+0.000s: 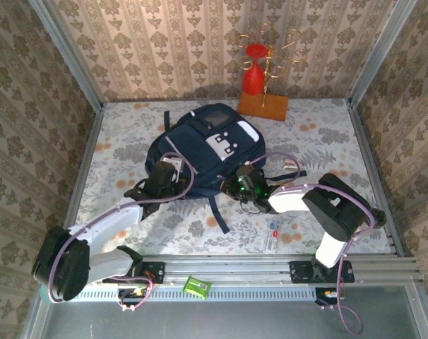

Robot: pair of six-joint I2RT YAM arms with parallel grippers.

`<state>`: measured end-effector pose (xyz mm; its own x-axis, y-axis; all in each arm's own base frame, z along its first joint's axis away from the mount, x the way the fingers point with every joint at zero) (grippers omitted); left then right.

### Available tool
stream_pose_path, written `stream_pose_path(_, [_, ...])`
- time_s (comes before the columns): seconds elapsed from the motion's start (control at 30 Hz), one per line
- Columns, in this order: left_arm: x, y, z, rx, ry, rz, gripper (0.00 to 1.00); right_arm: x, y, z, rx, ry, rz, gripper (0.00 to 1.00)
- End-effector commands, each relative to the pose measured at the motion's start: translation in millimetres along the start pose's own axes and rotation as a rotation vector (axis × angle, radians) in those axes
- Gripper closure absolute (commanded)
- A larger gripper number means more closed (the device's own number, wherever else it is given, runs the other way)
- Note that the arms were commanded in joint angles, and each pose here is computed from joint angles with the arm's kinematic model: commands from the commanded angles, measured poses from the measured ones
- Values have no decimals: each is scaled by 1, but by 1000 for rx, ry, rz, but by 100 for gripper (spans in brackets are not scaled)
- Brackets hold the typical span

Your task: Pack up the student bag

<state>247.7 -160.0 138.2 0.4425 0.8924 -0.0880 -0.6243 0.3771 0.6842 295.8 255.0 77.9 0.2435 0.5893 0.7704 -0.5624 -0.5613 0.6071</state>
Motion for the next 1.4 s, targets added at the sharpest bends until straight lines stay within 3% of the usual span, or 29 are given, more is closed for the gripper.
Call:
stream_pose_path(0.0, [25, 11, -12, 55, -42, 146, 100, -22, 24, 28, -116, 44, -104, 100])
stream_pose_path(0.2, [44, 16, -15, 59, -11, 191, 100, -43, 46, 49, -7, 160, -190, 100])
stream_pose_path(0.33, [34, 20, -15, 60, -8, 120, 100, -53, 51, 70, 63, 230, -276, 100])
stream_pose_path(0.67, [-10, 40, -39, 48, 6, -23, 100, -5, -2, 90, 218, 318, -207, 99])
stream_pose_path(0.87, [-12, 38, -35, 30, -14, -34, 100, 5, -22, 121, 205, 364, -287, 89])
stream_pose_path(1.0, [-12, 35, -27, 6, -11, -36, 100, 3, -16, 121, 193, 376, -300, 77])
stream_pose_path(1.17, [-1, 35, -4, -51, 59, -93, 70, -6, -4, 115, 191, 377, -321, 60])
stream_pose_path(1.37, [2, 23, 16, -16, 102, -175, 57, -6, 5, 112, 176, 379, -315, 56])
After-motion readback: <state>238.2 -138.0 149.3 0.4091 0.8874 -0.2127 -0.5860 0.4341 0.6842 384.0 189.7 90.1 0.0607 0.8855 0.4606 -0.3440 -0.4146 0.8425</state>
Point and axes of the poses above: each hand's point on the last joint's axis, 136 mm out from that joint toward the fingers, its own y axis back along the fingers, its own x axis along the line the jaws close on, z = x × y, the point moved 5 cm from there along y, back along the fingers, and after that the axes turned 9 degrees about -y, right-handed, at the moved point
